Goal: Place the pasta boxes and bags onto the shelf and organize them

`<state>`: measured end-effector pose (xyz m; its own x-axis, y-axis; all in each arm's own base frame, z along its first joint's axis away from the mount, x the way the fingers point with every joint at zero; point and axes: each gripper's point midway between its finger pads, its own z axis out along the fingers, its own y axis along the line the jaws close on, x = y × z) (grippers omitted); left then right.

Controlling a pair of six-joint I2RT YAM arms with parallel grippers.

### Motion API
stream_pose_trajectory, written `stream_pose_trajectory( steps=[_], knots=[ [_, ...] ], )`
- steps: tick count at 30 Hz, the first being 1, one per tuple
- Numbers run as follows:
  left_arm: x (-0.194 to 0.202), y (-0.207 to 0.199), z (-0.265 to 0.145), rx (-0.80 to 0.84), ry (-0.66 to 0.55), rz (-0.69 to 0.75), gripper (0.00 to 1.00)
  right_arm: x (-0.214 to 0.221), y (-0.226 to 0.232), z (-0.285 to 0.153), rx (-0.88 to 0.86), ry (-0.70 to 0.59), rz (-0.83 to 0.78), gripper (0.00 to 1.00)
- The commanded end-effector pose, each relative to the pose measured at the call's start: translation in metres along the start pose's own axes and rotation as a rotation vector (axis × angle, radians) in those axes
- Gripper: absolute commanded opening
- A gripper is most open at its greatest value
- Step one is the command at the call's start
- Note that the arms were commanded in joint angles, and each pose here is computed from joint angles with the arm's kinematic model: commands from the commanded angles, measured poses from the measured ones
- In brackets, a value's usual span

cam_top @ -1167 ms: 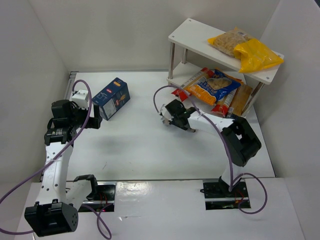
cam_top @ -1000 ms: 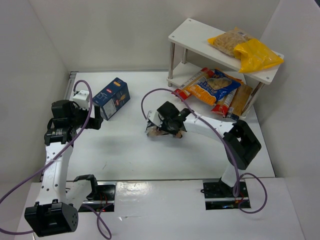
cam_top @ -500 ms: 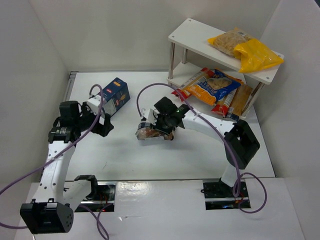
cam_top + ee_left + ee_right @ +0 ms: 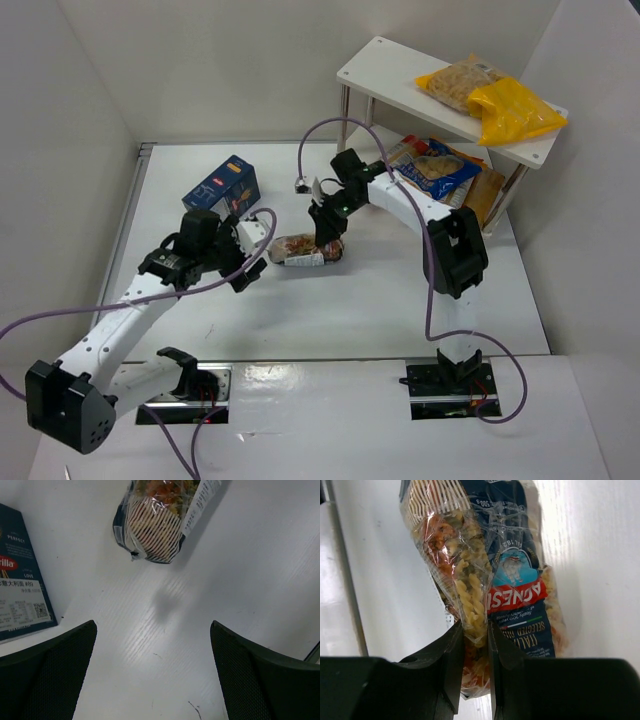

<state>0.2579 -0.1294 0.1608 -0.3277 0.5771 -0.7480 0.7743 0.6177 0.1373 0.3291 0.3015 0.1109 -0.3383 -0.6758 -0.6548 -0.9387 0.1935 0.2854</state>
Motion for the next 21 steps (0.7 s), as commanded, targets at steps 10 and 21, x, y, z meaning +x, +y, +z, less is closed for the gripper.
stream_pose_trajectory(
  steps=[10,21],
  knots=[
    [-0.008,-0.004,0.064,0.025,-0.112,0.360,1.00,0.008,0.042,0.020,-0.317,-0.003,0.055,0.00],
    [-0.024,-0.027,0.104,0.076,-0.170,0.364,1.00,0.001,0.029,0.004,-0.326,-0.047,0.079,0.00]
  ],
)
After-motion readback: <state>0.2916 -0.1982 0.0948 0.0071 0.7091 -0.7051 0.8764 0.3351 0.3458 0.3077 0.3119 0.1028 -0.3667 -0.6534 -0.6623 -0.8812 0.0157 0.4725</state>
